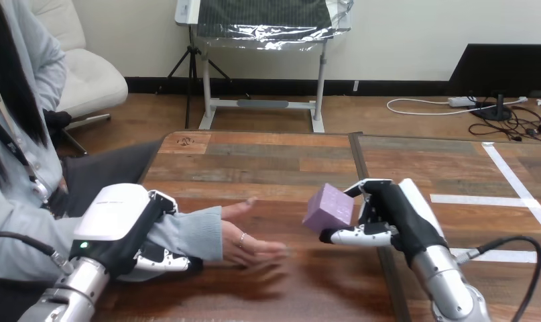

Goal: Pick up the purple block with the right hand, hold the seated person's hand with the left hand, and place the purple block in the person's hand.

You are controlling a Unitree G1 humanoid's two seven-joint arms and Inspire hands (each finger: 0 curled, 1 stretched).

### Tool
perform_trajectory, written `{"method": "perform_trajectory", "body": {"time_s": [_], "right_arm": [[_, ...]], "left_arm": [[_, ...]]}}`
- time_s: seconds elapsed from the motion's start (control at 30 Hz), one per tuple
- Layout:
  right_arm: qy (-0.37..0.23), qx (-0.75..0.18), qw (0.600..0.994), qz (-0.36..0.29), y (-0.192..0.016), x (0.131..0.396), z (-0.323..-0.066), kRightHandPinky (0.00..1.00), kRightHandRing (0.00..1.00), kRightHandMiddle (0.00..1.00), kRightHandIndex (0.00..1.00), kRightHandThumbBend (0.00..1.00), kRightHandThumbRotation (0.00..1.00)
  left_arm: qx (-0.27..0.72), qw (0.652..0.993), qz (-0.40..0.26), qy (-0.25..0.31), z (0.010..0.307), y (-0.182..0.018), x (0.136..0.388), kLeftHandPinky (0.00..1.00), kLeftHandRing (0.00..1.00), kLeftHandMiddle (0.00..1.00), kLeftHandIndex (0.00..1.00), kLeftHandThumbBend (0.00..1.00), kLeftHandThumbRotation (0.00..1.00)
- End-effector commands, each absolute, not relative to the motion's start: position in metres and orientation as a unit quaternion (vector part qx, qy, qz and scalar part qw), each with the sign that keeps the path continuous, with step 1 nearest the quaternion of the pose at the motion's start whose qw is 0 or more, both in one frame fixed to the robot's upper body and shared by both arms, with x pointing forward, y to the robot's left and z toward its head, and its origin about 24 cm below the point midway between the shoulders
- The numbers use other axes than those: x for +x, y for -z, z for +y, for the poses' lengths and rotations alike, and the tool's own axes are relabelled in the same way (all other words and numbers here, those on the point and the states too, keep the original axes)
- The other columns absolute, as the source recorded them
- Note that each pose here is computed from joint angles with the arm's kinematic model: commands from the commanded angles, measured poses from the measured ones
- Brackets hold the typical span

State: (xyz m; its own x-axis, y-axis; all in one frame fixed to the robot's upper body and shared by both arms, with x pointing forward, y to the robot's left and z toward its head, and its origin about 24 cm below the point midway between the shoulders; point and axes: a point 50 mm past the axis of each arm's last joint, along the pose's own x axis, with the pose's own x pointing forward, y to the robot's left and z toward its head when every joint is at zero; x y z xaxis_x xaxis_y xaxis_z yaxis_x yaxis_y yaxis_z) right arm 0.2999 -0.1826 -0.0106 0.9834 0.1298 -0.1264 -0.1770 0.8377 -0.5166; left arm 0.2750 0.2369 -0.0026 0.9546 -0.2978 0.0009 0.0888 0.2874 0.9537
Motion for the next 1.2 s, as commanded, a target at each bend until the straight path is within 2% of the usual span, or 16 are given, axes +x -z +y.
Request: {"method": "perform_trajectory", "body": {"time_s": [0.0, 0.1, 0.3, 0.43, 0.9, 1.17], "right_arm": [[-0.085, -0.27, 0.958, -0.034, -0.026, 0.329, -0.162, 0.05, 0.09, 0.14, 0.16, 0.33, 0.1], [-0.088, -0.275, 0.957, -0.034, -0.025, 0.33, -0.159, 0.05, 0.09, 0.14, 0.16, 0.33, 0.12], [-0.091, -0.293, 0.951, -0.037, -0.024, 0.331, -0.154, 0.05, 0.09, 0.14, 0.16, 0.35, 0.22], [-0.099, -0.279, 0.954, -0.043, -0.024, 0.33, -0.149, 0.05, 0.09, 0.14, 0.16, 0.35, 0.25], [-0.126, -0.267, 0.954, -0.04, -0.025, 0.331, -0.133, 0.05, 0.09, 0.14, 0.16, 0.34, 0.27], [-0.137, -0.267, 0.953, -0.045, -0.025, 0.331, -0.127, 0.05, 0.1, 0.15, 0.17, 0.34, 0.21]], "left_arm": [[0.548, 0.81, -0.191, 0.087, 0.21, -0.043, 0.308, 0.15, 0.2, 0.26, 0.28, 0.85, 0.42], [0.547, 0.809, -0.194, 0.087, 0.208, -0.045, 0.309, 0.15, 0.2, 0.26, 0.28, 0.85, 0.41], [0.547, 0.808, -0.199, 0.09, 0.205, -0.048, 0.31, 0.16, 0.2, 0.26, 0.27, 0.85, 0.39], [0.543, 0.811, -0.198, 0.093, 0.202, -0.05, 0.312, 0.16, 0.2, 0.26, 0.27, 0.85, 0.38], [0.538, 0.812, -0.205, 0.096, 0.191, -0.058, 0.317, 0.16, 0.21, 0.27, 0.29, 0.85, 0.36], [0.536, 0.811, -0.213, 0.095, 0.187, -0.061, 0.319, 0.17, 0.22, 0.28, 0.29, 0.85, 0.35]]}}
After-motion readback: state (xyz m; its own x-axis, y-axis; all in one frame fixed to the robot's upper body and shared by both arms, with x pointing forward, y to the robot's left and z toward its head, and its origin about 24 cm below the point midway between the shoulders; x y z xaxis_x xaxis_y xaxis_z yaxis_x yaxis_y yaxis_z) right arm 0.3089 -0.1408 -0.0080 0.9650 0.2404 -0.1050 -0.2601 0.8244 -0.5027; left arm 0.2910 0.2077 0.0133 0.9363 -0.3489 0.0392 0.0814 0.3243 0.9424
